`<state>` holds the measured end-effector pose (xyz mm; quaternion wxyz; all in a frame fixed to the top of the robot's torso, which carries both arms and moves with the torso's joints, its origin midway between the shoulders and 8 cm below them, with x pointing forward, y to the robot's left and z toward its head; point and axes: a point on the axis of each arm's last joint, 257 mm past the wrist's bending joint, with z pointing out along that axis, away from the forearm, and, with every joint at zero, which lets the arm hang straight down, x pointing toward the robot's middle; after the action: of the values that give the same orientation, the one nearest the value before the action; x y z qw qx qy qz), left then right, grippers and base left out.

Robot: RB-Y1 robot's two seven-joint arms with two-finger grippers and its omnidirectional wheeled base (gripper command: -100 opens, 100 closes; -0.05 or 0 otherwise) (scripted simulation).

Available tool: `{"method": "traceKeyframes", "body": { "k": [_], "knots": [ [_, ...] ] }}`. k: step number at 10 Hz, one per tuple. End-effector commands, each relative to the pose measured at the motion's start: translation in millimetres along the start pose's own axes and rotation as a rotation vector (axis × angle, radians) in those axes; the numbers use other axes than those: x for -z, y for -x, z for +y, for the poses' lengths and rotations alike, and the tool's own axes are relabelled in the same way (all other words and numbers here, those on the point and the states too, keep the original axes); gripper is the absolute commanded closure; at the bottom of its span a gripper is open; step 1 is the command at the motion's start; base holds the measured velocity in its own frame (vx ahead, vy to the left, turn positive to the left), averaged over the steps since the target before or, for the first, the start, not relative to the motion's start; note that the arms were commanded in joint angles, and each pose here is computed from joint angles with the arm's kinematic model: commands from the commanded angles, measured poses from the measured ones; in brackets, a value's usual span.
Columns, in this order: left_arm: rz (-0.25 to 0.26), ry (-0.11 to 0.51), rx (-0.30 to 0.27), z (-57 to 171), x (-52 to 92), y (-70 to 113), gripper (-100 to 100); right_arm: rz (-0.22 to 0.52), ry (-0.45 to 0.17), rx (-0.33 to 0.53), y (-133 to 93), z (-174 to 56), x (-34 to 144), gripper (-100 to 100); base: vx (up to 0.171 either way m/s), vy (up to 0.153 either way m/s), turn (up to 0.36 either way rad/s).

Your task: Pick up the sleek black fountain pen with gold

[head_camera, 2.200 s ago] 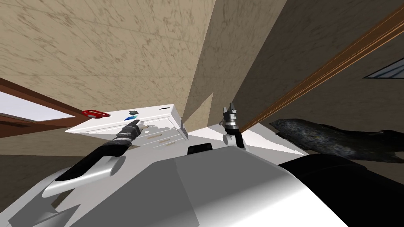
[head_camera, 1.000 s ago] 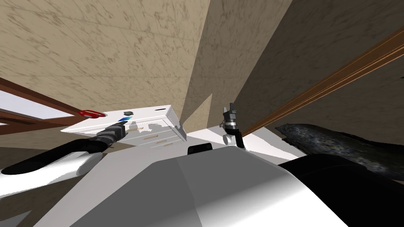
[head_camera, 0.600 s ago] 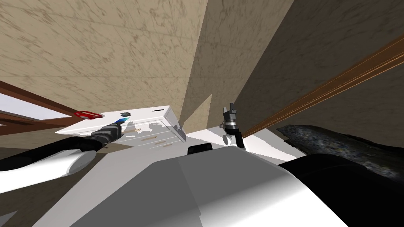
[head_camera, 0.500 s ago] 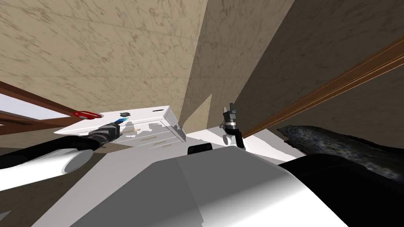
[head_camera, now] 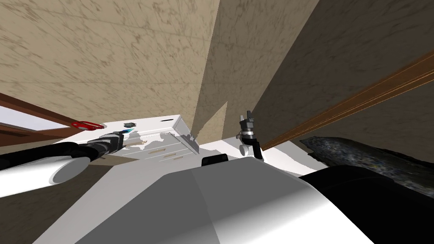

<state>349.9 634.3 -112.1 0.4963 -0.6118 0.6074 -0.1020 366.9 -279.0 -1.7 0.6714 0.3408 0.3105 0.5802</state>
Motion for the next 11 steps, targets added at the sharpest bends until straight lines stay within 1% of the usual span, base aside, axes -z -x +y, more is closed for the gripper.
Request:
{"method": "traceKeyframes", "body": {
  "k": [1, 2, 3, 4, 6, 7, 8, 9, 10, 11],
  "knots": [
    [0.002, 0.029, 0.006, -5, 1.4, 10.3, -100, 0.0, 0.0, 0.0, 0, 0, 0.0, 0, 0.089, -0.022, 0.014],
    [0.002, 0.056, 0.006, 2, 1.7, 10.5, -100, 0.0, 0.0, 0.0, 0, 0, 0.0, 0, 0.083, -0.041, 0.01],
    [0.001, 0.065, 0.006, 4, 1.9, 10.6, -100, 0.0, 0.0, 0.0, 0, 0, 0.0, 0, 0.034, -0.03, 0.001],
    [0.008, 0.083, 0.013, -3, 3.6, 19.0, -100, 0.0, 0.0, 0.0, 0, 0, 0.0, 0, 0.072, -0.045, 0.007],
    [0.008, 0.119, 0.013, 6, 4.5, 19.0, -100, 0.0, 0.0, 0.0, 0, 0, 0.0, 0, 0.073, -0.034, 0.005],
    [0.019, 0.136, 0.023, -2, 6.6, 25.6, -100, 0.0, 0.0, 0.0, 0, 0, 0.0, 0, 0.09, -0.027, -0.003],
    [0.019, 0.162, 0.022, 5, 7.7, 25.5, -100, 0.0, 0.0, 0.0, 0, 0, 0.0, 0, 0.095, -0.036, 0.001],
    [0.019, 0.174, 0.022, 8, 8.2, 25.5, -100, 0.0, 0.0, 0.0, 0, 0, 0.0, 0, 0.041, -0.018, 0.002],
    [0.034, 0.193, 0.033, 2, 10.8, 30.3, -100, 0.0, 0.0, 0.0, 0, 0, 0.0, 0, 0.087, -0.021, -0.009],
    [0.035, 0.221, 0.033, 9, 12.3, 30.1, -100, 0.0, 0.0, 0.0, 0, 0, 0.0, 0, 0.098, -0.033, -0.004]
  ]
}}
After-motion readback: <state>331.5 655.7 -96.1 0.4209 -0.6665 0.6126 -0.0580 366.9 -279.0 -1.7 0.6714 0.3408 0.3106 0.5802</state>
